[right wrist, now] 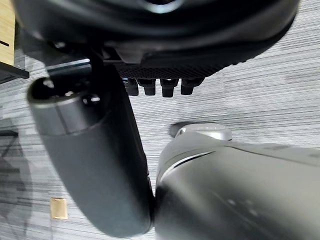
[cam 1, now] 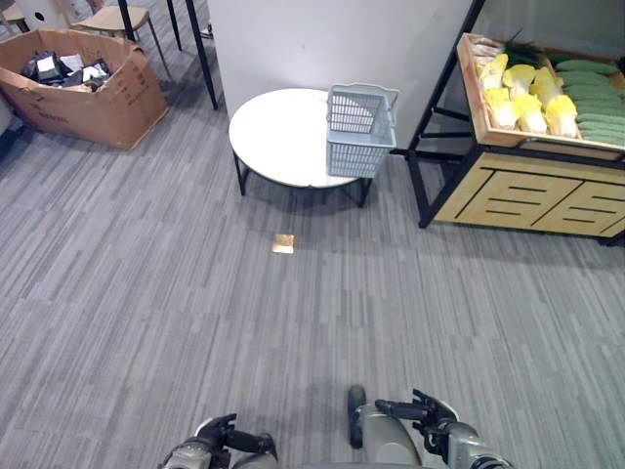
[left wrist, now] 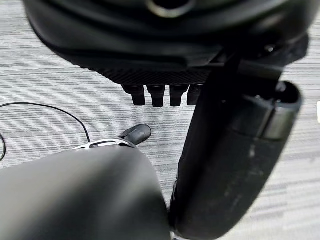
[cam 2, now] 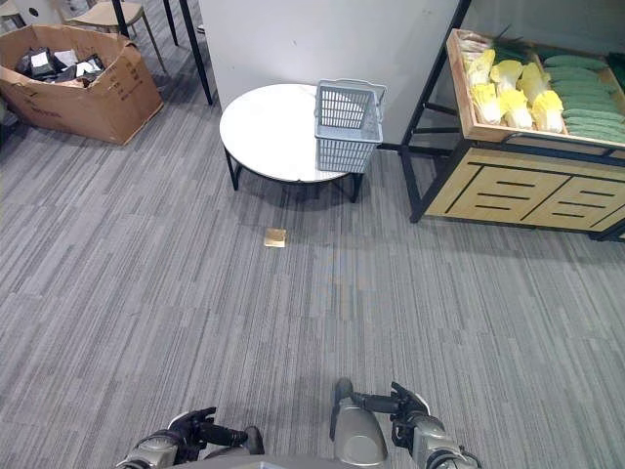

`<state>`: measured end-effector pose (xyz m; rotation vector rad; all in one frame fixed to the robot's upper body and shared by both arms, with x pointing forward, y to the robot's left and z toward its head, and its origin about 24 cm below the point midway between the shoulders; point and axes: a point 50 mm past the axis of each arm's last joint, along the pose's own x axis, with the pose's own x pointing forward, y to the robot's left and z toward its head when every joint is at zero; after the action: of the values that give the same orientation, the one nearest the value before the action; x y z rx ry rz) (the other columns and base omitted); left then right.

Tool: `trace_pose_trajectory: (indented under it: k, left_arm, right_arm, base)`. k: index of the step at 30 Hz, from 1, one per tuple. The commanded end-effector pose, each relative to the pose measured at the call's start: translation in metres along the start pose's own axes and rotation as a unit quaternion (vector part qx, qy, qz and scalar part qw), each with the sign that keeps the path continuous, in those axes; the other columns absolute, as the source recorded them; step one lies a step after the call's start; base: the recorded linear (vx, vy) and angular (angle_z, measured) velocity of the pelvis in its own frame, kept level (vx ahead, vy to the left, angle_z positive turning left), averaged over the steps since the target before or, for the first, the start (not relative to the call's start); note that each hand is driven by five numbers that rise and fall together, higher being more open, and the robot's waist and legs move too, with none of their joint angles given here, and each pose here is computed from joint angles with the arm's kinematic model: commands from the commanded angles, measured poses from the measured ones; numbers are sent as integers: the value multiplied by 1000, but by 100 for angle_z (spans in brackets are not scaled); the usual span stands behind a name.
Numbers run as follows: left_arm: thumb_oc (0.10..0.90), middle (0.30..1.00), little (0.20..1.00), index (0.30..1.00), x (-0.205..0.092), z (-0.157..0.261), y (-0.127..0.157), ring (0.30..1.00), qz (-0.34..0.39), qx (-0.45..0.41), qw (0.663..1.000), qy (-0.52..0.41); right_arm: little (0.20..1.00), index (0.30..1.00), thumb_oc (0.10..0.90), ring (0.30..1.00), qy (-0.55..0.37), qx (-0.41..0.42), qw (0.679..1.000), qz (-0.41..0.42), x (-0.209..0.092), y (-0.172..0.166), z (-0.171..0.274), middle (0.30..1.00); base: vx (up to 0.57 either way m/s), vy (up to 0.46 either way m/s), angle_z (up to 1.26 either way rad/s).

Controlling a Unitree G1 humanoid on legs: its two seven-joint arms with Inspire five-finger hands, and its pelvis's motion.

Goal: Get the vegetables into the basket

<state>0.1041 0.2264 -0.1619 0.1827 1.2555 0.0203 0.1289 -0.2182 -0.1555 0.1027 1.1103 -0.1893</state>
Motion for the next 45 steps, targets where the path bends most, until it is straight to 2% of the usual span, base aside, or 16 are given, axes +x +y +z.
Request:
trace_pose_trajectory:
  k: [1,12,23,29,34,38,45]
  left_arm:
    - [900,1000,1000,1000,-1,-8,-1,1000,-1,14,1000,9]
    - [900,1000,1000,1000,-1,-18,-14,1000,-20,6,999,24]
    - [900,1000,1000,1000,0,-3,-12,1000,-15,-18,1000,-7]
    - [900,1000,1000,1000,0,10,-15,1000,-25,-18,999,-35]
    - [900,1000,1000,1000,0,4,-21,1000,-31,-8,999,-26]
    - [900,1000,1000,1000,-1,-11,-21,1000,-27,-27,999,-6]
    - [900,1000,1000,1000,-1,-11,-24,1000,-28,7,1000,-2]
  right_arm:
    - [1000,1000,900,1000,171,-51,983,-36,-25,-25,-95,1000]
    - [1000,1000,900,1000,158,-62,984,-50,-28,-39,-95,1000]
    - [1000,1000,900,1000,111,-75,989,-56,-20,-44,-65,1000]
    - [1000,1000,900,1000,128,-88,985,-73,-22,-53,-67,1000]
    - [1000,1000,900,1000,135,-113,981,-77,-24,-58,-69,1000]
    - [1000,1000,900,1000,137,-131,980,-66,-23,-52,-70,1000]
    - [1000,1000,900,1000,136,-146,978,-51,-20,-42,-67,1000]
  base:
    - [289,-47,45]
    - [257,-83,25]
    - [252,-170,-2]
    - [319,-40,-15]
    - [325,77,-43]
    - [266,67,-106]
    - [93,90,-28]
